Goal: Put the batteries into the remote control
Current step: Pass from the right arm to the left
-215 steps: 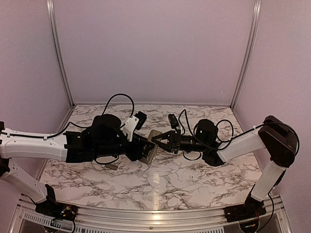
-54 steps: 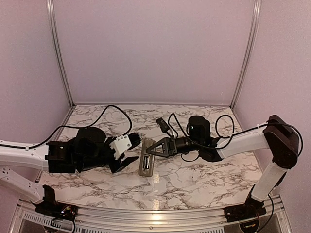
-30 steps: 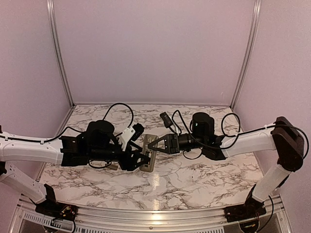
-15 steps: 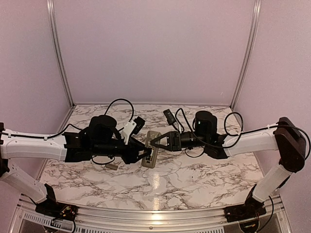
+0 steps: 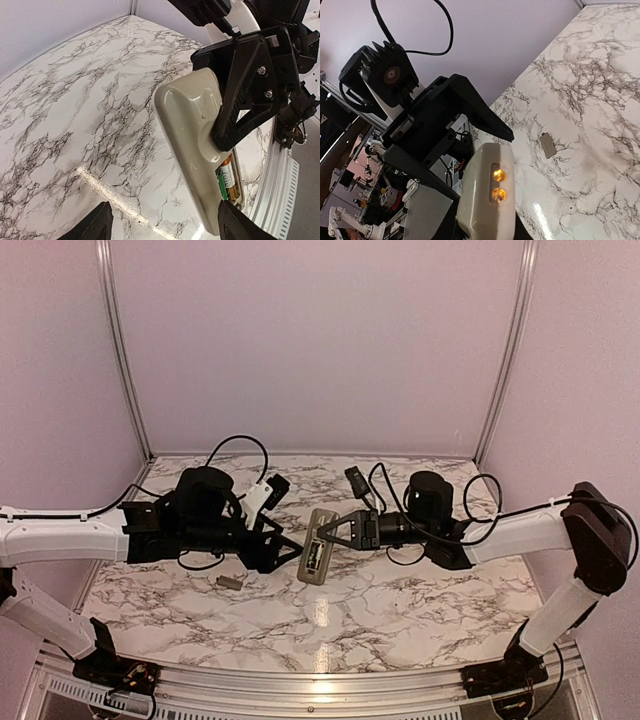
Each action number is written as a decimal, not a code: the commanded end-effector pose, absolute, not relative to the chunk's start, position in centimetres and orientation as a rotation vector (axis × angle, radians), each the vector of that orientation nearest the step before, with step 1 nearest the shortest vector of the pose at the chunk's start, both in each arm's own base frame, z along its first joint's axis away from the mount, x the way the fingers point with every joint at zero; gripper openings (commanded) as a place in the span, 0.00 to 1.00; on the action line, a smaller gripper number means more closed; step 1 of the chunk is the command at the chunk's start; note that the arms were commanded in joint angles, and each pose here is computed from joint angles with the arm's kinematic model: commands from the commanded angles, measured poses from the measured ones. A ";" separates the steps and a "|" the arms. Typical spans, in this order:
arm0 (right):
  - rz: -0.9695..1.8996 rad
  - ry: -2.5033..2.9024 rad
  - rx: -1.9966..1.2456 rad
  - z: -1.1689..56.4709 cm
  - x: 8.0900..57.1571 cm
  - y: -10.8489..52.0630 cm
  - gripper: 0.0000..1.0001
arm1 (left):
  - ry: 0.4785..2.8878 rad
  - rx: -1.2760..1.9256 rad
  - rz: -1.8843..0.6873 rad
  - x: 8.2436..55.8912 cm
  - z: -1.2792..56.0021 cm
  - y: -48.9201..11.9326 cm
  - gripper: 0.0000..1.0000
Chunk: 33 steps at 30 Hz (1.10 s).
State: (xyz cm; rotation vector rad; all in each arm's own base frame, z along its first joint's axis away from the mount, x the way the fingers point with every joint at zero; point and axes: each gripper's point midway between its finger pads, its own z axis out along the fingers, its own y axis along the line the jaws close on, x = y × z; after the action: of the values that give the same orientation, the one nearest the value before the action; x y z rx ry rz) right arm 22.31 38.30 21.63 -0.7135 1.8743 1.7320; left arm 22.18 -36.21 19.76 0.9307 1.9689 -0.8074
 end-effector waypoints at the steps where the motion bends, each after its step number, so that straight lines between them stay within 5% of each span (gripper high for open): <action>1: 1.696 1.865 -0.695 22.1 23.1 37.0 0.00 | 2.054 0.929 -0.659 23.1 18.9 -32.1 0.76; 8: 1.628 1.963 -0.686 19.7 23.6 36.7 0.00 | 2.322 0.886 -0.408 24.4 14.1 -26.0 0.77; 14: 1.602 2.054 -0.646 17.5 24.0 36.6 0.00 | 2.303 1.008 -0.306 24.3 13.6 -24.7 0.78; 23: 1.614 2.099 -0.452 16.6 25.7 36.8 0.00 | 2.012 0.870 -0.740 23.4 19.0 -31.2 0.82; 33: 1.613 2.091 -0.350 16.8 26.3 37.9 0.00 | 2.067 0.845 -0.702 23.5 17.9 -37.9 0.93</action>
State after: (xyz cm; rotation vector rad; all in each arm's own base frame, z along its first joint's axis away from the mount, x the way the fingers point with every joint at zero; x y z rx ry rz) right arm 25.66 37.35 15.64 -0.3944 2.1395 1.6135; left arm 22.38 -35.98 17.37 0.9265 2.0648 -0.7107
